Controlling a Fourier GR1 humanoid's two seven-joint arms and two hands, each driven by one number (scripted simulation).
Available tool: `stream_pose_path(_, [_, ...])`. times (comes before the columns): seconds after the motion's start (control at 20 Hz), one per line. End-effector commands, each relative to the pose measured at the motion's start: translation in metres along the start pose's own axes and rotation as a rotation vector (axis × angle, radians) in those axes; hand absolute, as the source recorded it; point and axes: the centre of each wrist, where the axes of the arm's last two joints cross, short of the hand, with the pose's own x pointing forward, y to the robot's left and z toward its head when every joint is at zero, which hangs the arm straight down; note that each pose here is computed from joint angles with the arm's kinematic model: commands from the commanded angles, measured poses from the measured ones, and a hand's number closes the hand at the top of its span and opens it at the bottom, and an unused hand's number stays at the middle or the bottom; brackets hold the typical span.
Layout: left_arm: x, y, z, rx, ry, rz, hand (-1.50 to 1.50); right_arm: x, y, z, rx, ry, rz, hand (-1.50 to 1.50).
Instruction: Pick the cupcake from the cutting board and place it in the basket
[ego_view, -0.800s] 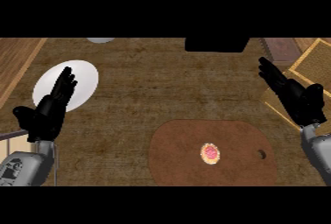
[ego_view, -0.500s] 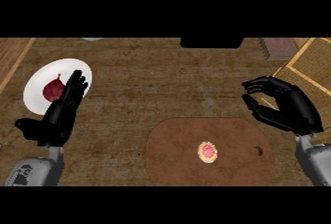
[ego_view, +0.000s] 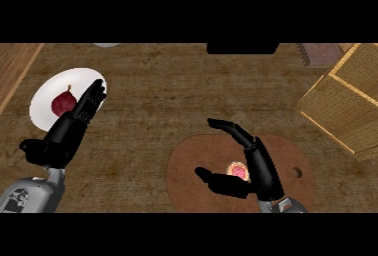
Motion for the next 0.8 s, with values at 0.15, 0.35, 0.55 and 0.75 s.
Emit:
stream_pose_path(0.15, [-0.010,0.003,0.004,-0.010,0.018,-0.017,0.00,0.012,-0.001,-0.002,-0.192,0.073,0.387,-1.50])
stream_pose_path(0.35, [-0.003,0.001,0.006,0.018,0.015,-0.016,0.00,0.027,-0.042,-0.007,-0.200,0.186,0.635,-1.50])
stream_pose_path(0.55, [-0.006,0.006,0.010,0.024,0.031,-0.015,0.00,0.045,-0.048,-0.001,0.024,0.354,0.823,-1.50])
stream_pose_path(0.75, [0.004,0.019,0.006,0.011,0.017,-0.028,0.00,0.086,-0.041,0.000,0.181,0.498,0.832,-1.50])
